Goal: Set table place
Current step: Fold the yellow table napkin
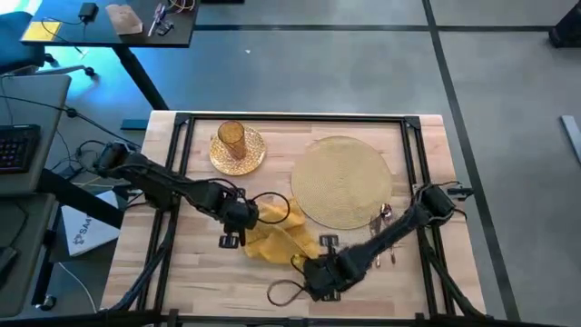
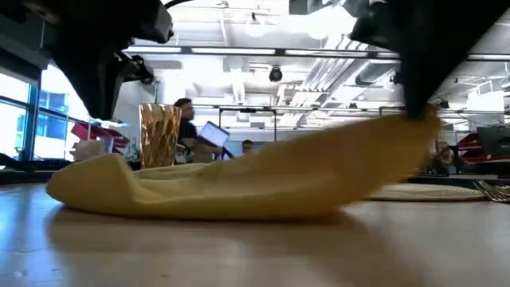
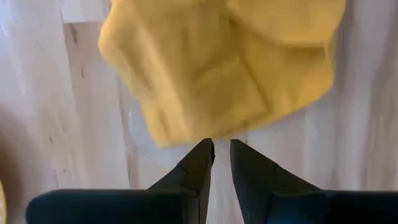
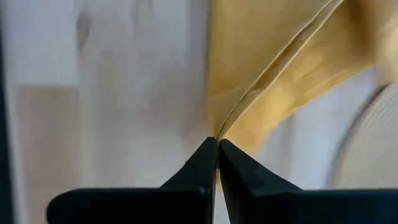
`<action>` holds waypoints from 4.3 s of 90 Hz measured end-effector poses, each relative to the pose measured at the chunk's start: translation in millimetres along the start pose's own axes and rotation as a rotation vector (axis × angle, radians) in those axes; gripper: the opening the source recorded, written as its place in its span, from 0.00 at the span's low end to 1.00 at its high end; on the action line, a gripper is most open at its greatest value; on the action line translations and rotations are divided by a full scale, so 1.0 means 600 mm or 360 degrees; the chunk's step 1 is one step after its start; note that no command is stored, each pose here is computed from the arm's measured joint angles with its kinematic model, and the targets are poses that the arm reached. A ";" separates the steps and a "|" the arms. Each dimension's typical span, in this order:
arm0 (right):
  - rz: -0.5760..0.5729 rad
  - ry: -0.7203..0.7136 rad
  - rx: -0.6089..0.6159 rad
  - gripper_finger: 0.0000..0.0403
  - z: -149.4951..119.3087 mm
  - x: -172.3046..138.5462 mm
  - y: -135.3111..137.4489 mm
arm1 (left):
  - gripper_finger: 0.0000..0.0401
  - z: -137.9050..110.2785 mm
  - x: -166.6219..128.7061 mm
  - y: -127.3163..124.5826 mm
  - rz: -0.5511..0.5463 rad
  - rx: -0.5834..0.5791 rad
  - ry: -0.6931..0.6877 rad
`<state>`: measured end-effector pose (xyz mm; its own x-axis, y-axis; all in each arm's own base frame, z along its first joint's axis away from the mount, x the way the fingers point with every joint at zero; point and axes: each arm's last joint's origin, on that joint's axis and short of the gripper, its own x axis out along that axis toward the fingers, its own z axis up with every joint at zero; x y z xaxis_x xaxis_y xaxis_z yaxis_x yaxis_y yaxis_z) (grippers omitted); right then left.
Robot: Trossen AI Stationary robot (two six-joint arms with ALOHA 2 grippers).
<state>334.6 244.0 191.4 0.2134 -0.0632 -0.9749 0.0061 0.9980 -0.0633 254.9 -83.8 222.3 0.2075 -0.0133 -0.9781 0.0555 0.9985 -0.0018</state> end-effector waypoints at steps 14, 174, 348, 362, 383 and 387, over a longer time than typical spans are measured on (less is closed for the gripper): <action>0.0101 -0.0027 0.0099 0.00 -0.051 0.025 0.052 | 0.11 -0.001 -0.001 -0.013 -0.0042 -0.0031 -0.0011; 0.0196 -0.0374 0.1591 0.48 0.011 0.039 -0.301 | 0.32 -0.008 0.132 0.049 -0.0418 -0.1650 -0.0534; 0.0600 -0.0613 0.0792 0.00 -0.026 0.036 -0.172 | 0.00 -0.033 0.096 -0.025 -0.0648 -0.0250 -0.0483; 0.0829 -0.0652 0.0584 0.00 -0.016 0.027 -0.163 | 0.00 -0.020 0.076 -0.045 -0.0711 -0.0009 -0.0543; 0.0775 -0.0586 0.0399 0.00 -0.024 0.042 -0.158 | 0.00 -0.032 0.071 -0.068 -0.0553 0.0376 -0.0530; 0.0760 -0.0577 0.0393 0.00 -0.024 0.050 -0.156 | 0.00 -0.032 0.071 -0.070 -0.0544 0.0399 -0.0534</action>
<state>326.3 148.4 165.1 0.5645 0.3516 -0.7468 0.0439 0.8906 0.4526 242.5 -125.0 176.5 0.4351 -0.3926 -0.8103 0.3975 0.8912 -0.2184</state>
